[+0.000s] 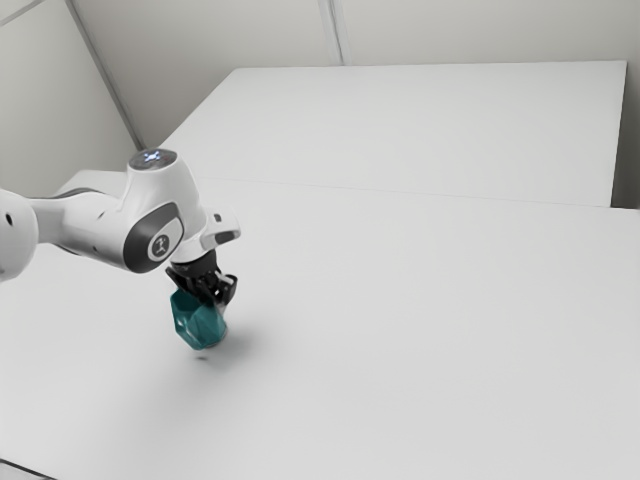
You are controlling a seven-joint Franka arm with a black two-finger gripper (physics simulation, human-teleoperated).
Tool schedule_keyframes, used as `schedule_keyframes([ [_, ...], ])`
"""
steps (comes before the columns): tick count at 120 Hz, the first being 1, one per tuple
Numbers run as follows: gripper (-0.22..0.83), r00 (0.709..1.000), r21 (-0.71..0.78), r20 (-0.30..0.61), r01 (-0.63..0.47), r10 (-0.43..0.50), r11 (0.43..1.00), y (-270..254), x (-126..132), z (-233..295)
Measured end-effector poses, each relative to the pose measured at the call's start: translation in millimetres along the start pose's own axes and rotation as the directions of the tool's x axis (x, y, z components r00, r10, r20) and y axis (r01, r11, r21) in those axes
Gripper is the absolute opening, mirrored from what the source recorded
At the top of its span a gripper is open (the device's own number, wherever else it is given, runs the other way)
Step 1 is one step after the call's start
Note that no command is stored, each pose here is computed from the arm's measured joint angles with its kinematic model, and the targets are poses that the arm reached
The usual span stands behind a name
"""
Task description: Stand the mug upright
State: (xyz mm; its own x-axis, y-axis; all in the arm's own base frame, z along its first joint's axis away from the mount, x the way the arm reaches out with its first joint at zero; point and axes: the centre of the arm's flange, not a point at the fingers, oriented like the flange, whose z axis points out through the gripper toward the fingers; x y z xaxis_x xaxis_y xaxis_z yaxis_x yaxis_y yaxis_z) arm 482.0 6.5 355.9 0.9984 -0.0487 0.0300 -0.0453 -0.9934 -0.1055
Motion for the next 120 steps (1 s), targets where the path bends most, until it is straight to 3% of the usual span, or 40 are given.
schedule_keyframes([
  [27, 0.30, 0.999, -0.002, -0.052, 0.014, -0.015, 1.000, 7, 12, -31],
  [56, 0.49, 0.997, 0.001, -0.061, 0.044, -0.044, 0.999, 1, 51, -121],
  [120, 0.59, 0.994, -0.002, 0.017, 0.104, -0.104, 0.995, -19, 80, -257],
])
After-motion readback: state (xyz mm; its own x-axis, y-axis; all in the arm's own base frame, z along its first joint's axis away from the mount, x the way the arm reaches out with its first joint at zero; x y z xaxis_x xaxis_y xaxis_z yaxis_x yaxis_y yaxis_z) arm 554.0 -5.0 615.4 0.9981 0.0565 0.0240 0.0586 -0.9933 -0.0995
